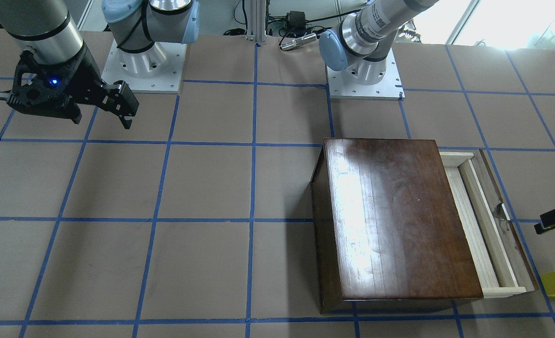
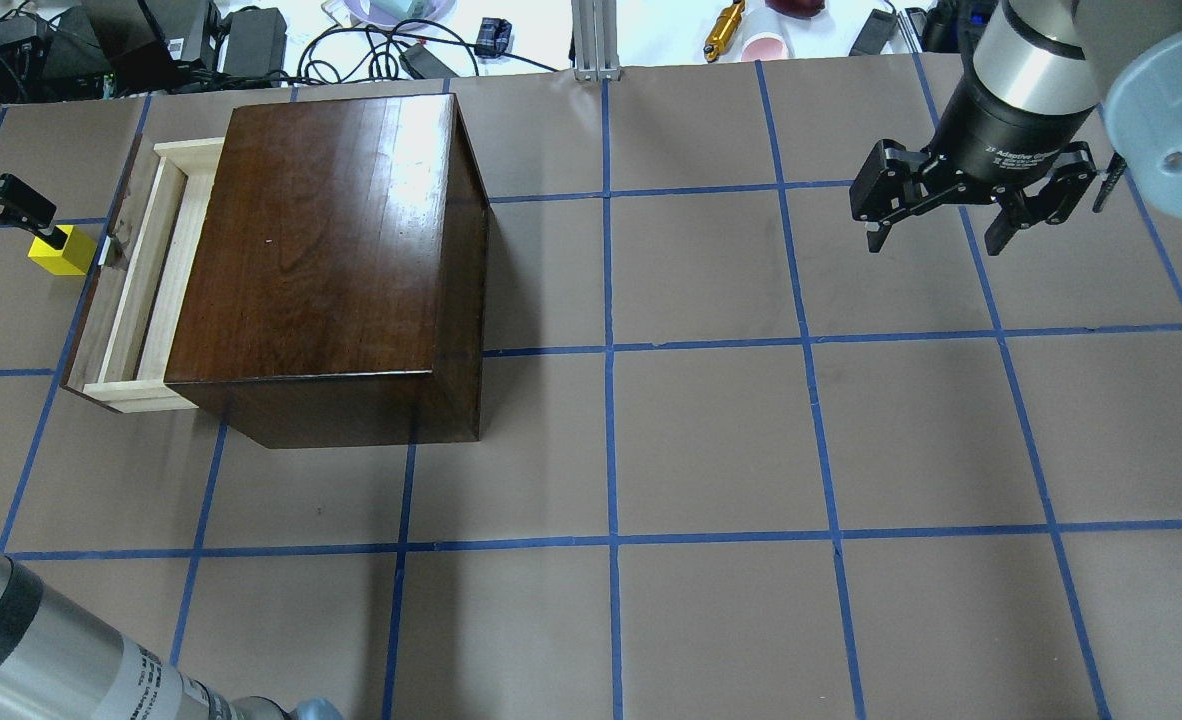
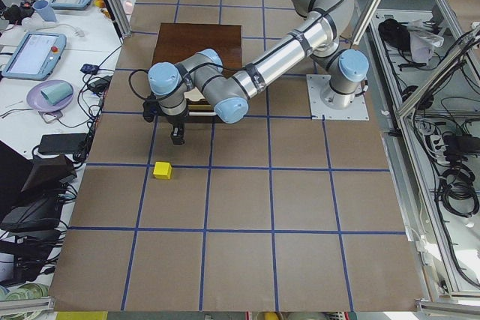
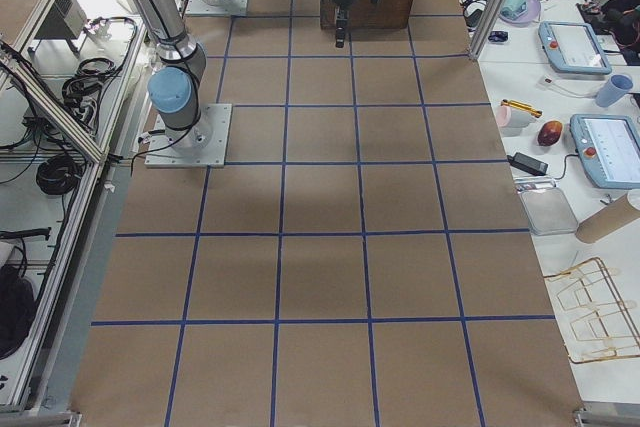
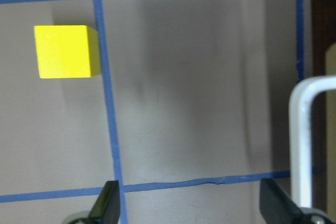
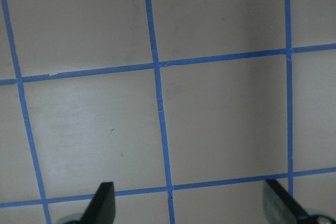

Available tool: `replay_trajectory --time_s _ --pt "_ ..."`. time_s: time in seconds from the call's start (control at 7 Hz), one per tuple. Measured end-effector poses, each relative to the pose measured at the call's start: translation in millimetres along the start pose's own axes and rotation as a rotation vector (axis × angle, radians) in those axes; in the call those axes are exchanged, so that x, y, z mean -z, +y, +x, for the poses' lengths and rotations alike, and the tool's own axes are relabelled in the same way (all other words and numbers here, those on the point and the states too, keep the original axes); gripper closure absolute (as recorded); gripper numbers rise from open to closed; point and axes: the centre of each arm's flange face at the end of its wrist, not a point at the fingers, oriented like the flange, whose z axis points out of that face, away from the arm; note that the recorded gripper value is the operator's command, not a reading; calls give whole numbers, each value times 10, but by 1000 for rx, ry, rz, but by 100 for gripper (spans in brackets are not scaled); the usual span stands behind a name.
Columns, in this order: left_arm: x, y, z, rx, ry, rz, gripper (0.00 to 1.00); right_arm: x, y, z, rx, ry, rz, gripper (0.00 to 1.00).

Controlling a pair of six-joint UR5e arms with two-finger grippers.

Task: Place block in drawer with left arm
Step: 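Move the left gripper over the yellow cube and lower onto it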

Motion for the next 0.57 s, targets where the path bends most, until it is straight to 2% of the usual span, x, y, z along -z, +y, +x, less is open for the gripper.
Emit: replay_trajectory --time_s 0.57 --pt "-447 -534 -453 -8 -57 66 6 0 0 1 0 1 0 0"
